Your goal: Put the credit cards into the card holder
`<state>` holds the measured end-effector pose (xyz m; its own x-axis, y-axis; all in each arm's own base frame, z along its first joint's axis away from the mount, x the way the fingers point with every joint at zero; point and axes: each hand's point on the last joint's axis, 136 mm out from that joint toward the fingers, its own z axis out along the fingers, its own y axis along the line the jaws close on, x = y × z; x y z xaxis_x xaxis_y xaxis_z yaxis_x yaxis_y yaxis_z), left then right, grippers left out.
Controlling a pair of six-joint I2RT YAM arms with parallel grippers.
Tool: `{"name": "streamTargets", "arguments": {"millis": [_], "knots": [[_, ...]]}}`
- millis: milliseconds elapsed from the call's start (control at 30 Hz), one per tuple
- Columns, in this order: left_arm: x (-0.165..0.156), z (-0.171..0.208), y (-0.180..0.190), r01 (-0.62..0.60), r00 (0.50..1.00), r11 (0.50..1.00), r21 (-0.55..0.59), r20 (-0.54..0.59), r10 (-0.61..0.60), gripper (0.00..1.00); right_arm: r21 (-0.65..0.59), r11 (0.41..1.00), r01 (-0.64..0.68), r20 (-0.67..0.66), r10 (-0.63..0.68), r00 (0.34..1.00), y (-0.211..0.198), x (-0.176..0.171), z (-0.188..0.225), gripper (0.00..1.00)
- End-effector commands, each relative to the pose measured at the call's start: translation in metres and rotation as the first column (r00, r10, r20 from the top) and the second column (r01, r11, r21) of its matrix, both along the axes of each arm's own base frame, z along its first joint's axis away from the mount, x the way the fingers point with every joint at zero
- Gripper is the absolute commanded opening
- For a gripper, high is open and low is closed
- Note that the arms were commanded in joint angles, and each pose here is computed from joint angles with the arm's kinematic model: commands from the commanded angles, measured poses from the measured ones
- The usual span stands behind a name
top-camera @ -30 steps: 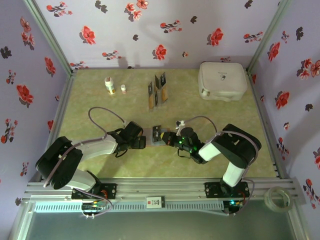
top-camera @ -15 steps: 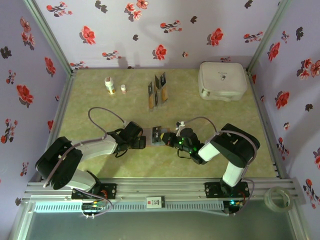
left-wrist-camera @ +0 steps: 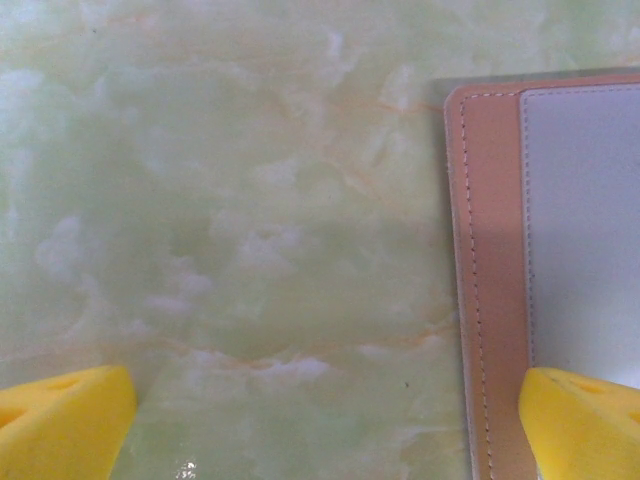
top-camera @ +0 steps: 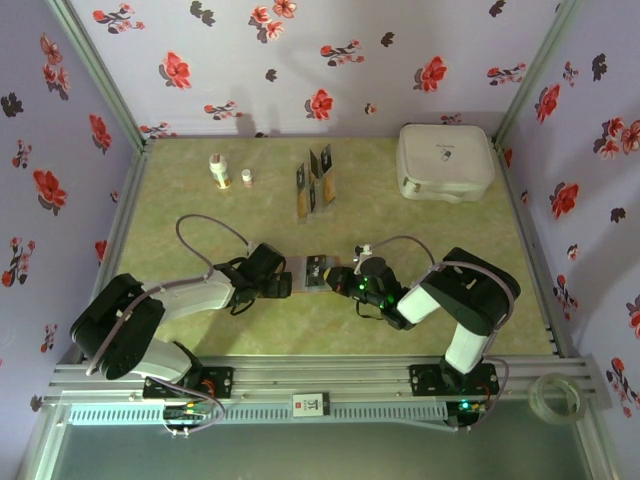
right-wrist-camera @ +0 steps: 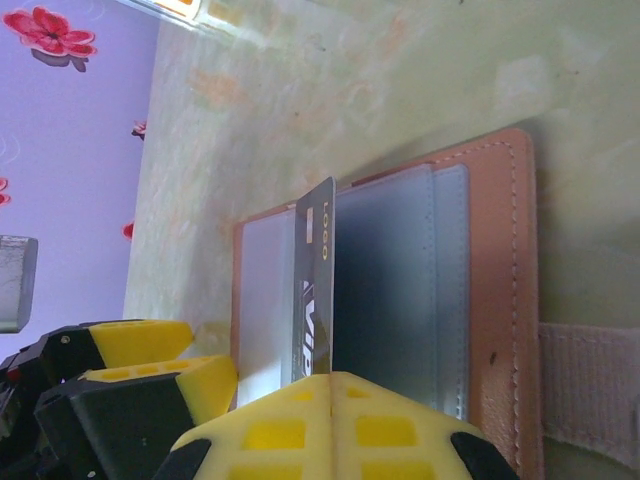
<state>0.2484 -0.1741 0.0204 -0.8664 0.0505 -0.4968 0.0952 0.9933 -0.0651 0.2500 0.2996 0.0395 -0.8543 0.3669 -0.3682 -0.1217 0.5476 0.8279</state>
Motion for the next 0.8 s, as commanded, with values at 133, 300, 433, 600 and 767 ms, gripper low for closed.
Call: {"name": "streamTargets", "arguments": {"millis": [133, 300, 433, 600, 767], "knots": [[-0.014, -0.0142, 0.0185, -0.029, 0.998, 0.998, 0.059, -0.057, 0.033, 1.0, 0.008, 1.0, 0.002, 0.003, -0.002, 1.0, 0.0069, 0.0007, 0.0054, 0.0], [-0.0139, -0.0147, 0.0183, -0.029, 0.998, 0.998, 0.059, -0.056, 0.033, 1.0, 0.008, 1.0, -0.006, 0.002, 0.006, 1.0, 0.0101, -0.0001, 0.0051, 0.0], [-0.0135, -0.0145, 0.0181, -0.03, 0.998, 0.998, 0.058, -0.055, 0.033, 1.0, 0.006, 1.0, -0.006, 0.001, 0.006, 1.0, 0.0107, 0.0001, 0.0041, 0.0], [-0.0145, -0.016, 0.0189, -0.029, 0.998, 0.998, 0.06, -0.057, 0.033, 1.0, 0.003, 1.0, -0.003, -0.002, 0.003, 1.0, 0.0112, 0.0014, 0.0016, 0.0], [-0.0153, -0.0169, 0.0197, -0.032, 0.998, 0.998, 0.061, -0.059, 0.035, 1.0, 0.007, 1.0, -0.005, -0.006, 0.005, 1.0, 0.0129, 0.0017, 0.0002, 0.0]]}}
